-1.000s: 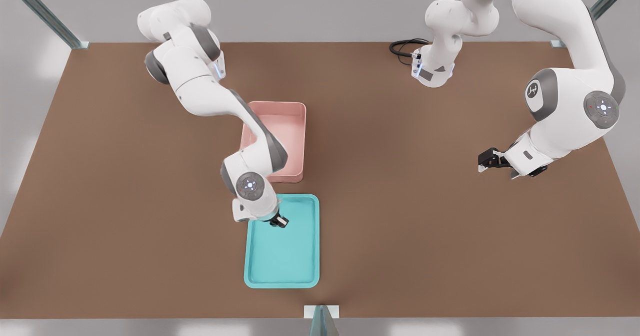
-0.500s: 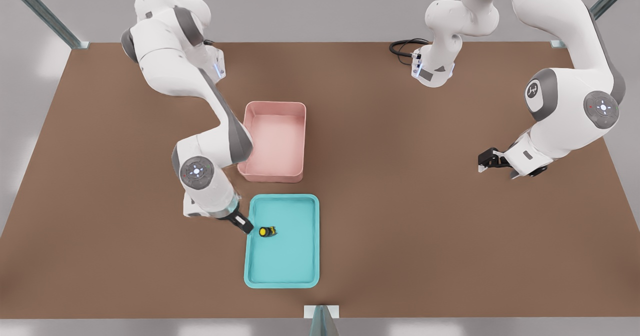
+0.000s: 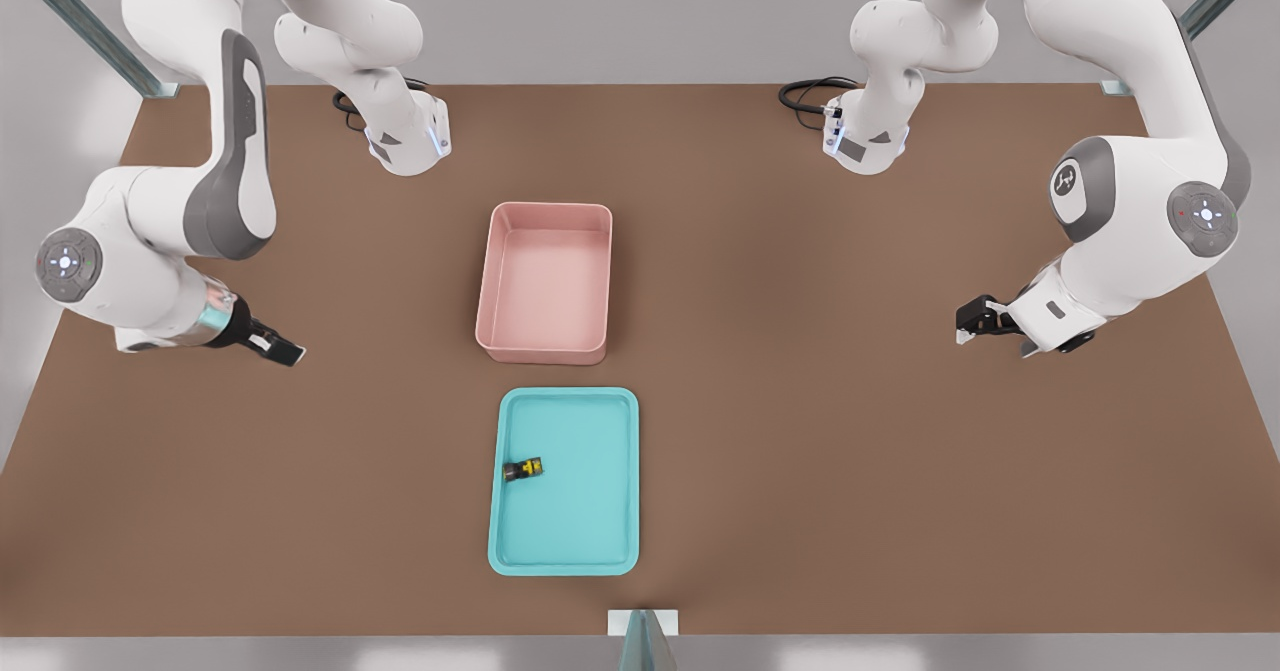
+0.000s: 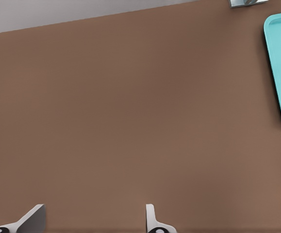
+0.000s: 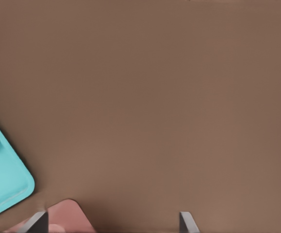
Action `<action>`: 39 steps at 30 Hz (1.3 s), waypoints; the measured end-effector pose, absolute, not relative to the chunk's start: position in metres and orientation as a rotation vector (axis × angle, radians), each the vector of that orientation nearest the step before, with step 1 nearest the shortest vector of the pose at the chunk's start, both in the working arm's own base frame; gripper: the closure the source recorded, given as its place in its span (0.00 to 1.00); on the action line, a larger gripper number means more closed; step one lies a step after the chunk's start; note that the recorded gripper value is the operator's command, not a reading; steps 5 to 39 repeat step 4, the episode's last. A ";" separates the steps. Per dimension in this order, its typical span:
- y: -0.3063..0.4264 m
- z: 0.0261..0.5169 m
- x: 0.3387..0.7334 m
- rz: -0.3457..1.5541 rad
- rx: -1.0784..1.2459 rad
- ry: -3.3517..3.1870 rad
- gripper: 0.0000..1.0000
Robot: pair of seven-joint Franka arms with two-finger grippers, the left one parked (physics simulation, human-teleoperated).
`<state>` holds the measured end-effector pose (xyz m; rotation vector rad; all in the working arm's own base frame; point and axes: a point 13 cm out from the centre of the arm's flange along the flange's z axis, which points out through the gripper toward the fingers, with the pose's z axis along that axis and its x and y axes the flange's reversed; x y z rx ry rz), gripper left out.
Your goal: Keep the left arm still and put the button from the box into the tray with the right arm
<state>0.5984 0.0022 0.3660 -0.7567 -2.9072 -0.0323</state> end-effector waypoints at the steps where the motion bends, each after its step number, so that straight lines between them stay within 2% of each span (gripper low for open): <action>1: 0.002 0.366 0.598 -0.035 -0.720 -2.914 0.00; 4: 0.002 0.365 0.597 -0.044 -0.619 -2.931 0.00; 39: 0.002 0.365 0.597 -0.044 -0.619 -2.931 0.00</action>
